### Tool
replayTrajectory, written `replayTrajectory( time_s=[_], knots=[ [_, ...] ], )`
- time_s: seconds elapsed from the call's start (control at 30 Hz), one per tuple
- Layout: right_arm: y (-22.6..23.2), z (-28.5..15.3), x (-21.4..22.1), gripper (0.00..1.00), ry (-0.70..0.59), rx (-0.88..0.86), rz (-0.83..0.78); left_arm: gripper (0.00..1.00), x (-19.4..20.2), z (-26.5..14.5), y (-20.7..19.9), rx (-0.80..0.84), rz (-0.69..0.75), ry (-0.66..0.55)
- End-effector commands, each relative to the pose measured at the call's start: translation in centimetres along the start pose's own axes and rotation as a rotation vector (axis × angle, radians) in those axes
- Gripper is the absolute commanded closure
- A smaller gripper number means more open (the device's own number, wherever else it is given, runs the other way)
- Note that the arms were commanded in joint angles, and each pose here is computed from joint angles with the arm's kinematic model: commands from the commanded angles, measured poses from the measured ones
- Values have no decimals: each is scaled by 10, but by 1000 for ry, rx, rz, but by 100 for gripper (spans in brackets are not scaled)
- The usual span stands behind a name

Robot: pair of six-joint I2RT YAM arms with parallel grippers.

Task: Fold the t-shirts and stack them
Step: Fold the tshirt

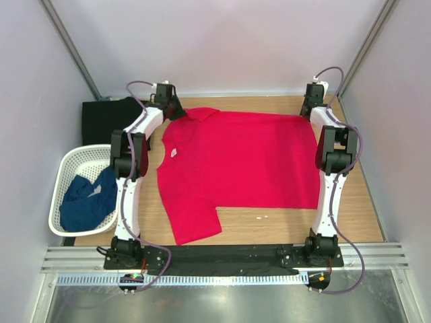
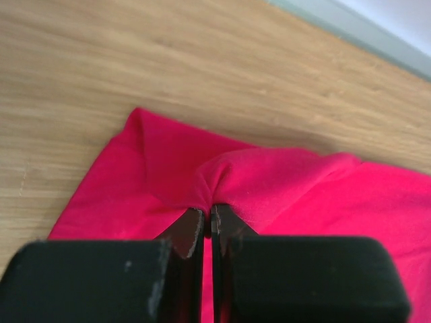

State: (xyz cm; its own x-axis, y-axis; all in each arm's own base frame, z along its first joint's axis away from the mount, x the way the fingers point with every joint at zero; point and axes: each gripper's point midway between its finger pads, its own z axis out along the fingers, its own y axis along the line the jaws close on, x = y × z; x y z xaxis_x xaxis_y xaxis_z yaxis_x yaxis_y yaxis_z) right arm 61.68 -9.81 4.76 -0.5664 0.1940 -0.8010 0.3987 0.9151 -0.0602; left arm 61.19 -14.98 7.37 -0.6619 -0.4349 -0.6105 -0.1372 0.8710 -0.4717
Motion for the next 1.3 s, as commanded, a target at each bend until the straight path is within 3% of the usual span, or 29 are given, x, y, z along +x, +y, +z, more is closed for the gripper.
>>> replayTrajectory(
  time_s=[0.0, 0.2, 0.37, 0.47, 0.77, 1.27],
  knots=[
    [-3, -4, -17, 99, -21, -7, 17, 100, -14, -25, -23, 53, -6, -28],
    [-1, -5, -15, 99, -10, -21, 2, 100, 5, -34, -12, 14, -73, 7],
    [1, -4, -11, 99, 0, -30, 1, 70, 10, -36, -12, 8, -130, 0],
    [0, -5, -9, 99, 7, -30, -8, 61, 7, -37, -14, 29, -162, -11],
    [1, -5, -9, 99, 7, -40, -13, 61, 9, -33, -4, 21, -180, -22],
    [2, -6, -12, 99, 12, -42, -22, 60, 12, -31, 9, 33, -89, -30]
  ],
)
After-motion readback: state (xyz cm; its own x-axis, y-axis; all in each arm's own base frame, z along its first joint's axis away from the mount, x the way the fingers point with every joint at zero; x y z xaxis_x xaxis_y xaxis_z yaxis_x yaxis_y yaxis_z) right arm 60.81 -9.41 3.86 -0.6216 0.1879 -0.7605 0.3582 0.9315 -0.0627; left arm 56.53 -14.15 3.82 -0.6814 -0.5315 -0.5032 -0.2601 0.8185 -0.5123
